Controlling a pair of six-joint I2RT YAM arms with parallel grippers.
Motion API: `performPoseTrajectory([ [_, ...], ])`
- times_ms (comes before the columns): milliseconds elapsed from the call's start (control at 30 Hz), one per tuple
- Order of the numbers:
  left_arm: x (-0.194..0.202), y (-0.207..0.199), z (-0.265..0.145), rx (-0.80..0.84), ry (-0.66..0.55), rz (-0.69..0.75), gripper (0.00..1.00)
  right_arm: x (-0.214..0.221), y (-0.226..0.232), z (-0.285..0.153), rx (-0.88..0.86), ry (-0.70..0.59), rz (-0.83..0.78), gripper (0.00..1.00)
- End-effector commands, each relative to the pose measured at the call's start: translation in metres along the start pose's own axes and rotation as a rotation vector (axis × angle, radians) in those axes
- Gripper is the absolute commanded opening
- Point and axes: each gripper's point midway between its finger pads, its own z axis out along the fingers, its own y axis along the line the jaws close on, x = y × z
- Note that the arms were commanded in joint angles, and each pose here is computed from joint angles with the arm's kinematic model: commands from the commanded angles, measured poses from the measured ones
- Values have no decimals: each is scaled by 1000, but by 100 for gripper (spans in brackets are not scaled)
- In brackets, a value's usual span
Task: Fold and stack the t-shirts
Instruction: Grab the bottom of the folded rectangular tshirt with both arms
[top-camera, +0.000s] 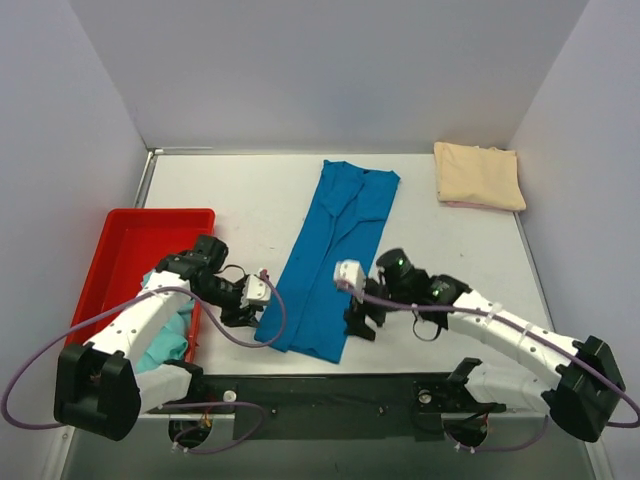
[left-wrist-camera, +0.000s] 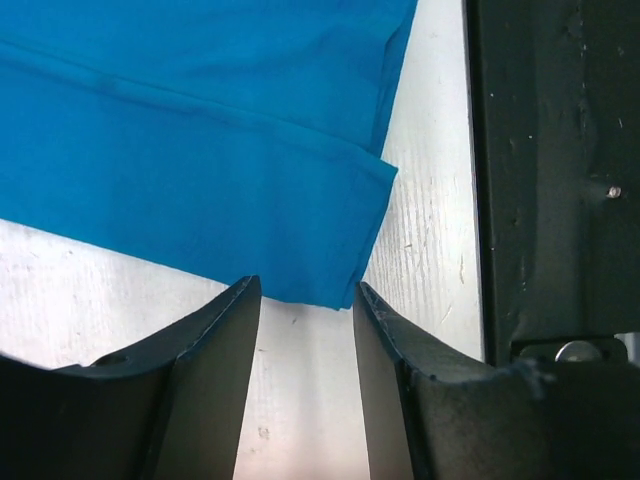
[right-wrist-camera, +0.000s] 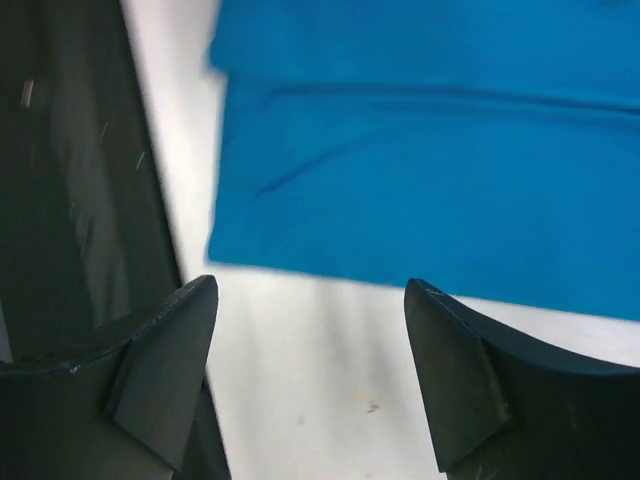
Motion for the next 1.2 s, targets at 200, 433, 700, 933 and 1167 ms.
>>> performPoseTrajectory([
  [200, 15, -19, 23, 88, -48, 286, 55, 80, 75, 49, -195, 180, -552, 71],
  [433, 31, 3, 33, -3, 100, 347, 56, 85, 77, 70, -252, 232, -600, 71],
  [700, 59, -8, 36, 107, 207, 323, 57, 99, 77, 81, -277, 288, -594, 61],
  [933, 68, 6, 43, 78, 249, 279, 57, 113, 77, 77, -291, 340, -579, 13],
  [1167, 64, 30, 51, -48, 302, 147, 0, 104, 87, 65, -309, 293, -546, 2],
])
